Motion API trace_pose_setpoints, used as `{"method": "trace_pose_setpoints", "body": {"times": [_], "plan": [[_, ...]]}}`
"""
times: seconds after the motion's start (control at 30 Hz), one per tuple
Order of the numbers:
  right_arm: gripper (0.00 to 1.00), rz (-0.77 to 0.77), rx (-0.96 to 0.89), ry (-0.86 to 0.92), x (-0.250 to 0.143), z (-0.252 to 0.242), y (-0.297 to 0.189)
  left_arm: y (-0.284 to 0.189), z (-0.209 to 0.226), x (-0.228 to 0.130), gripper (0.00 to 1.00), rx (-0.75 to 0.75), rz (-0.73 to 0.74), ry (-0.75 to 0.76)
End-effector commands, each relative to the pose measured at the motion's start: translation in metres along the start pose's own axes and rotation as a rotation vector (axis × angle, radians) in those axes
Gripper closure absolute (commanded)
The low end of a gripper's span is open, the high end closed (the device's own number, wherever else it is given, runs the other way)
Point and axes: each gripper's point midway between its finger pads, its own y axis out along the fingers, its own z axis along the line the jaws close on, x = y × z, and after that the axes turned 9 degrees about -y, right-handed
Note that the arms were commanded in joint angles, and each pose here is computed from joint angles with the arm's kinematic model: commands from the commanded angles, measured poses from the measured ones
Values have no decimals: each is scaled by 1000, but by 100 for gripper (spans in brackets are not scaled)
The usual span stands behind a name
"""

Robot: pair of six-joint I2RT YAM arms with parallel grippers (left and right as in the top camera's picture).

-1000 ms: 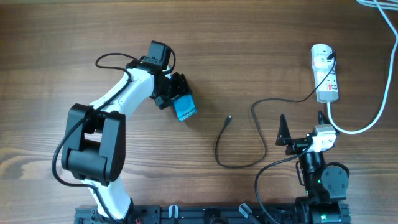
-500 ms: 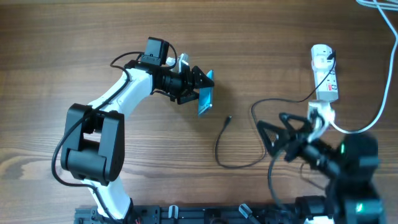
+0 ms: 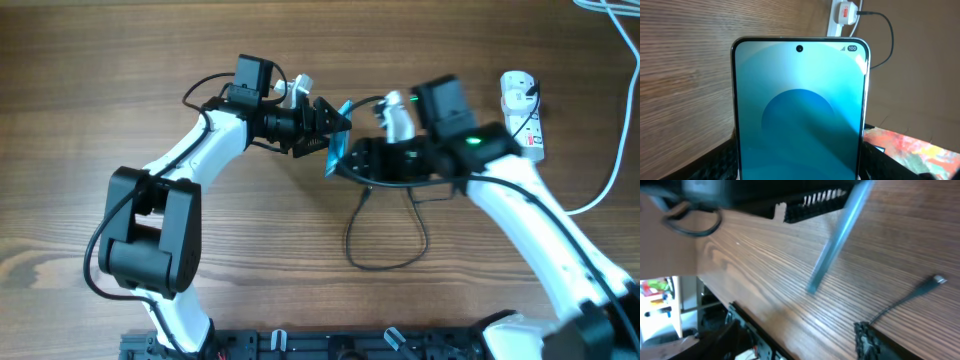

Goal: Plug charger to phone and switch on socket
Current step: 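Raise the phone upright and bring the right gripper toward it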

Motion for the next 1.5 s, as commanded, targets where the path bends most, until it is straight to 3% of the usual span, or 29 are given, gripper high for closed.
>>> {"method": "trace_pose_setpoints", "body": {"times": [0.0, 0.07, 0.2, 0.4, 0.6, 0.73, 0.83, 0.9, 0.93, 1.03, 1.13, 1.23, 1.47], "plan": [[28, 11, -102, 48, 6, -15, 36, 1, -24, -13, 23, -52, 32, 64], [33, -17, -123, 56, 16, -22, 49, 2, -24, -13, 23, -47, 29, 65], [55, -75, -107, 21, 32, -19, 51, 2, -24, -13, 23, -47, 28, 69], [66, -134, -211, 43, 43, -37, 47, 2, -21, -9, 23, -29, 9, 69], [69, -142, -265, 58, 43, -47, 45, 2, -21, -9, 23, -29, 9, 72], [96, -143, -277, 59, 42, -49, 44, 2, -21, -9, 23, -29, 9, 72], [96, -144, -277, 58, 42, -49, 44, 2, -21, -9, 20, -29, 9, 72], [96, -148, -274, 38, 43, -47, 41, 1, -21, -9, 2, -30, 8, 71], [96, -149, -261, 32, 44, -45, 37, 0, -20, -8, 0, -31, 5, 70], [96, -187, -223, 11, 48, -35, 11, -12, -29, -5, 0, -101, 25, 77], [96, -214, -173, -1, 50, -24, -6, -32, -66, -18, 1, -314, 143, 198], [96, -206, 0, -9, 53, -2, -13, -47, -96, -33, 1, -446, 251, 305], [96, -254, 120, -53, 68, 18, -20, -68, -141, -35, 6, -497, 257, 402]]}}
